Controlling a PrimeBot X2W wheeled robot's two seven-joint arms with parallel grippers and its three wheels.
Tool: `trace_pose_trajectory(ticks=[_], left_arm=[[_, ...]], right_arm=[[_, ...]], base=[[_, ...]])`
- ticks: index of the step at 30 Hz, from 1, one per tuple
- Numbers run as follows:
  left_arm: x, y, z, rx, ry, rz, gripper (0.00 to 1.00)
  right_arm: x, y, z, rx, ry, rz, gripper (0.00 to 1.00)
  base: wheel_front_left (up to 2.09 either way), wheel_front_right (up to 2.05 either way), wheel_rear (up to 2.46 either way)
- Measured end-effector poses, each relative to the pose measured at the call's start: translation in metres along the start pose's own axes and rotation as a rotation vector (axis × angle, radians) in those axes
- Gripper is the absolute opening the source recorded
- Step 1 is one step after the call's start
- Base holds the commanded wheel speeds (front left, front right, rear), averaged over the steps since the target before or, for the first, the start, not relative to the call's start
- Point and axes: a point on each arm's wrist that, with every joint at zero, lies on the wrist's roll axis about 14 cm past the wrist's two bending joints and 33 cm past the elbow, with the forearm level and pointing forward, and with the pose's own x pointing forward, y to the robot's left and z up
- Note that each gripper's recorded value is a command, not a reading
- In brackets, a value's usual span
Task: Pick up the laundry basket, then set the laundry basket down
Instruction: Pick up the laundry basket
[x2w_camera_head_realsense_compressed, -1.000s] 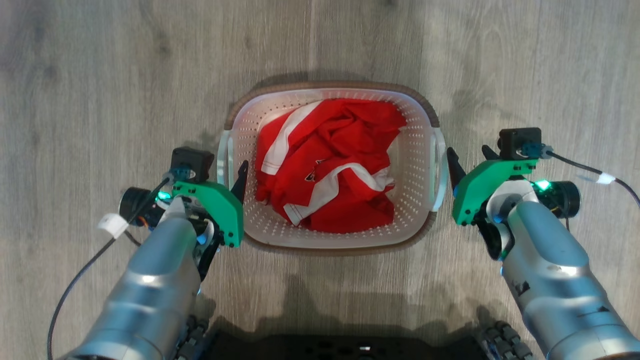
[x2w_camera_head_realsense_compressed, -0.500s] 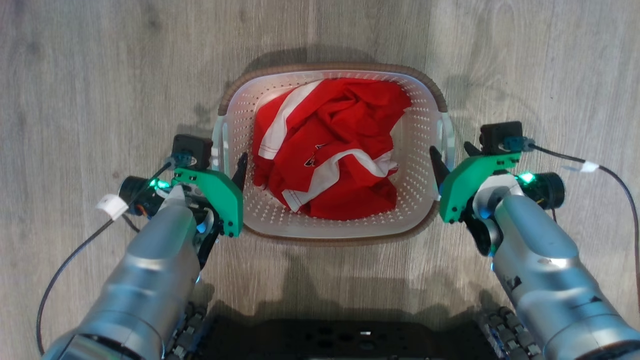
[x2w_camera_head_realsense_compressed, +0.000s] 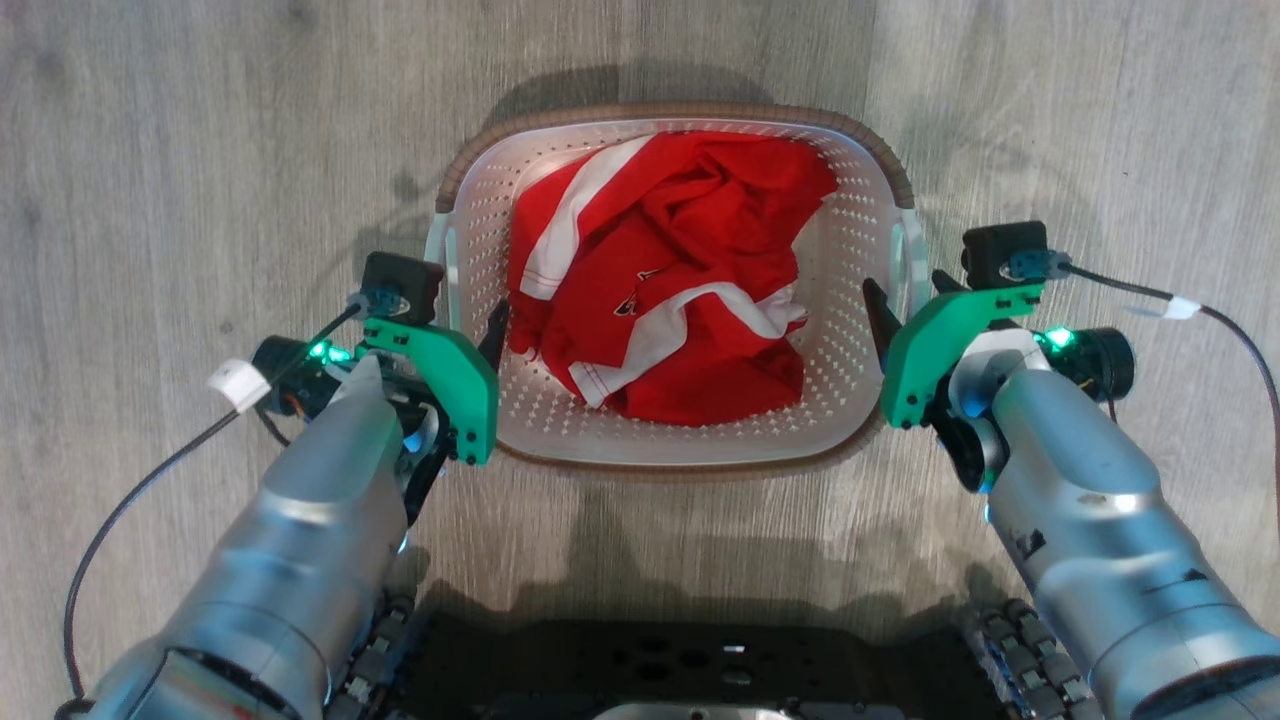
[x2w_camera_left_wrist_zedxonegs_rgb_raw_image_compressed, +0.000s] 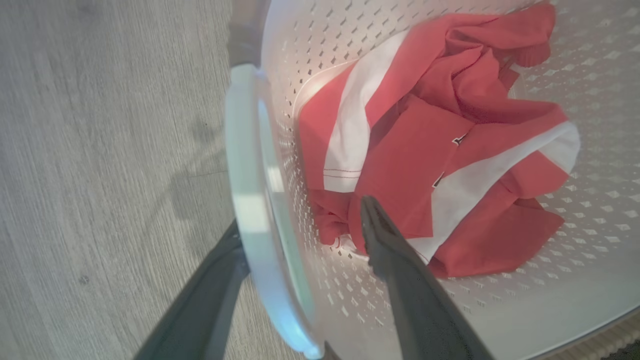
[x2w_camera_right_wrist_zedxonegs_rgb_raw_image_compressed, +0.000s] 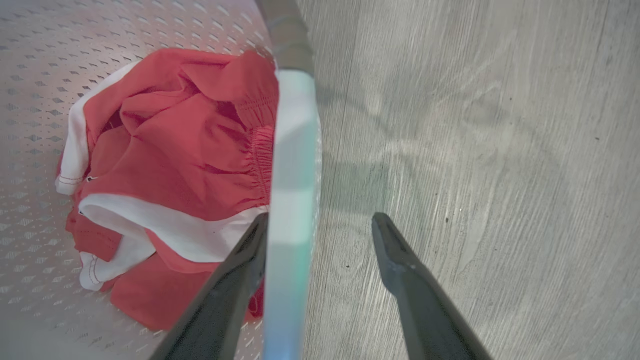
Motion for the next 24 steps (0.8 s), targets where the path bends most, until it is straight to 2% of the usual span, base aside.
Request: trace_pose_trajectory(ticks=[8, 24], left_arm=[[0.006, -0.003, -0.007, 0.017, 0.031, -0.009, 1.00], [0.012, -0.005, -0.020, -0.017, 0.108, -0.010, 1.00]], right_arm=[[0.008, -0.002, -0.005, -0.002, 0.023, 0.002, 1.00], [0.011, -0.003, -0.017, 0.006, 0.057, 0.006, 1.00]], base=[[0.00, 0.00, 0.00], [0.00, 0.00, 0.00]])
